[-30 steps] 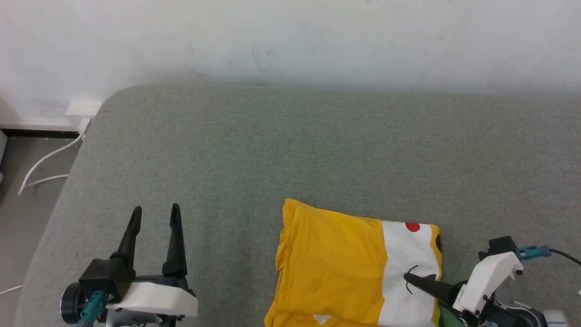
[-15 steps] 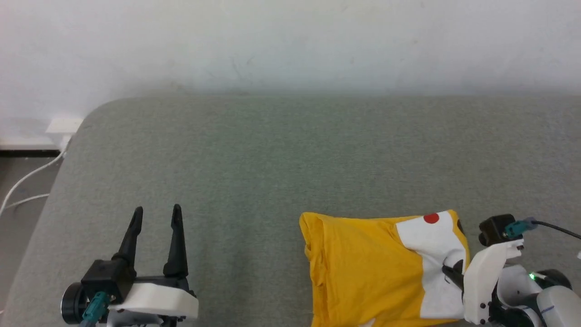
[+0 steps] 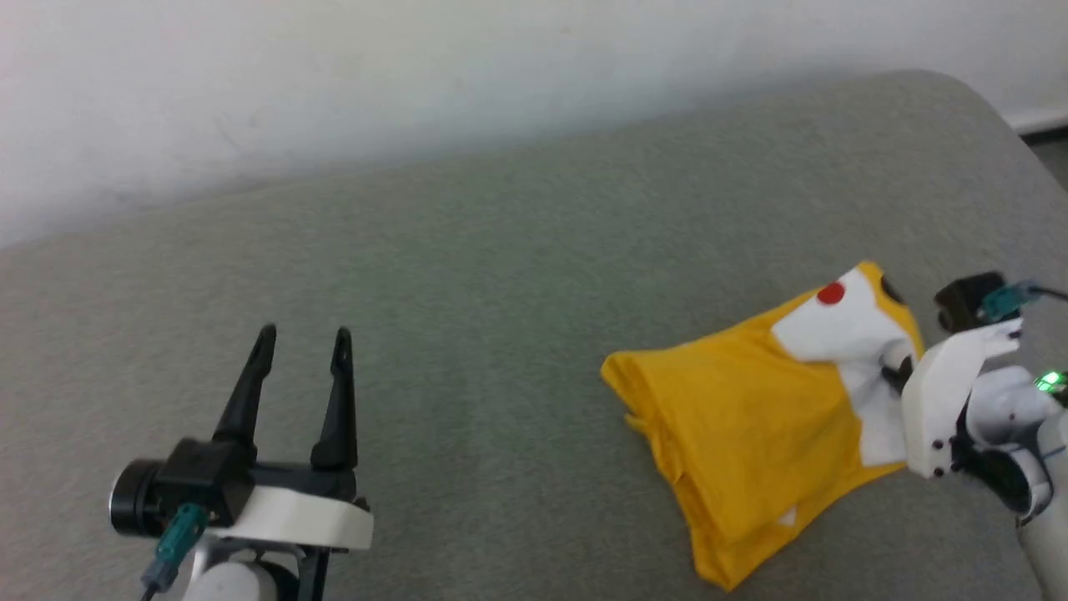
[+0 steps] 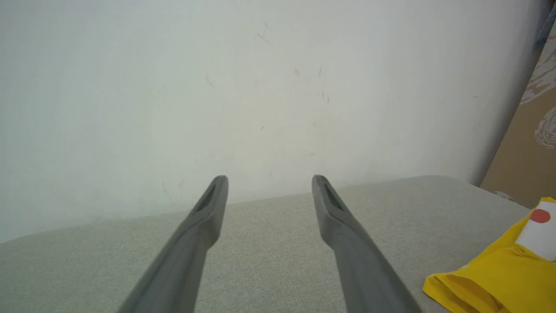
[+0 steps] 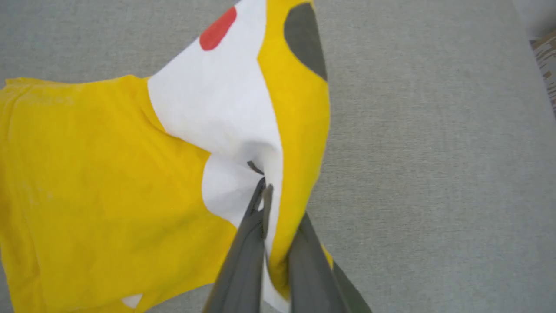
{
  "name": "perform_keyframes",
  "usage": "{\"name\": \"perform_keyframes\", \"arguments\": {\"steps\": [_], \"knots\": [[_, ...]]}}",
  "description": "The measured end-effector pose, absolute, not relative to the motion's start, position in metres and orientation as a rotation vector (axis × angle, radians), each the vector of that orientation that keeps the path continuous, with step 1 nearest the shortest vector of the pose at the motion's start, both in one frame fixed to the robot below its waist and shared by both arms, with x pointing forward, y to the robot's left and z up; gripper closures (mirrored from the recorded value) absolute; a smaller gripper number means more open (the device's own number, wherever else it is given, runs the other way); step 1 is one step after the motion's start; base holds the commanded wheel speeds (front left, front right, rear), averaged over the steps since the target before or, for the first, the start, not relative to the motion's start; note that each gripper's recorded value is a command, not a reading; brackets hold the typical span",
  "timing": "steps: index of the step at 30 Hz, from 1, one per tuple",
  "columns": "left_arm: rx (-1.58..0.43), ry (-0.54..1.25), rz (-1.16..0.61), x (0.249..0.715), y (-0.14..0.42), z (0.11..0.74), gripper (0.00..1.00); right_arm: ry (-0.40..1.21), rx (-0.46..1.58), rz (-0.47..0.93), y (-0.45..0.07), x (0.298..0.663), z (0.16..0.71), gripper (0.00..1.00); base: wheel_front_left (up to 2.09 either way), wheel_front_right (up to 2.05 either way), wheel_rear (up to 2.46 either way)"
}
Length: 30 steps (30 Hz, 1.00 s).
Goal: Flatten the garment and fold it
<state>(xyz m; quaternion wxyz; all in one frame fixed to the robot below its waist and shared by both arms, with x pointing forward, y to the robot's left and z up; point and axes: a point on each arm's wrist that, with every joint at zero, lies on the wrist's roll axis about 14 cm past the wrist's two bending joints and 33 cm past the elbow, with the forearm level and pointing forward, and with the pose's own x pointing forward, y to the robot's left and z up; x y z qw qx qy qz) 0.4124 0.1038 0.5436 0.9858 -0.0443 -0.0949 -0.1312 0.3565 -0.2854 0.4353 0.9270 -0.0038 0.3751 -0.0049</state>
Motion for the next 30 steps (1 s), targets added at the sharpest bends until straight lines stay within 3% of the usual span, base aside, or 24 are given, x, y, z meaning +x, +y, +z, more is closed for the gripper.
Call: {"name": "perform_keyframes", "arguments": {"steps": [12, 20, 21, 22, 23, 30], "knots": [[-0.105, -0.171, -0.601, 0.473, 0.002, 0.525, 0.0, 0.693, -0.046, -0.391, -0.412, 0.354, 0.435, 1.0, 0.0, 0.0, 0.0], [-0.174, -0.089, -0.675, 0.491, -0.029, 0.48, 0.0, 0.657, -0.022, -0.568, -0.455, 0.348, 0.417, 1.0, 0.0, 0.0, 0.0], [-0.18, -0.075, -0.676, 0.491, -0.03, 0.474, 0.0, 0.664, -0.022, -0.571, -0.454, 0.348, 0.411, 0.8, 0.0, 0.0, 0.0], [-0.185, -0.063, -0.675, 0.492, -0.03, 0.468, 0.0, 0.669, -0.019, -0.577, -0.452, 0.347, 0.404, 0.33, 0.0, 0.0, 0.0], [-0.188, -0.053, -0.674, 0.493, -0.031, 0.463, 0.0, 0.67, -0.014, -0.584, -0.452, 0.345, 0.399, 0.0, 0.0, 0.0, 0.0], [-0.187, -0.045, -0.634, 0.496, -0.021, 0.456, 0.0, 0.579, -0.117, -0.629, -0.473, 0.336, 0.408, 0.0, 0.0, 0.0, 0.0]]}}
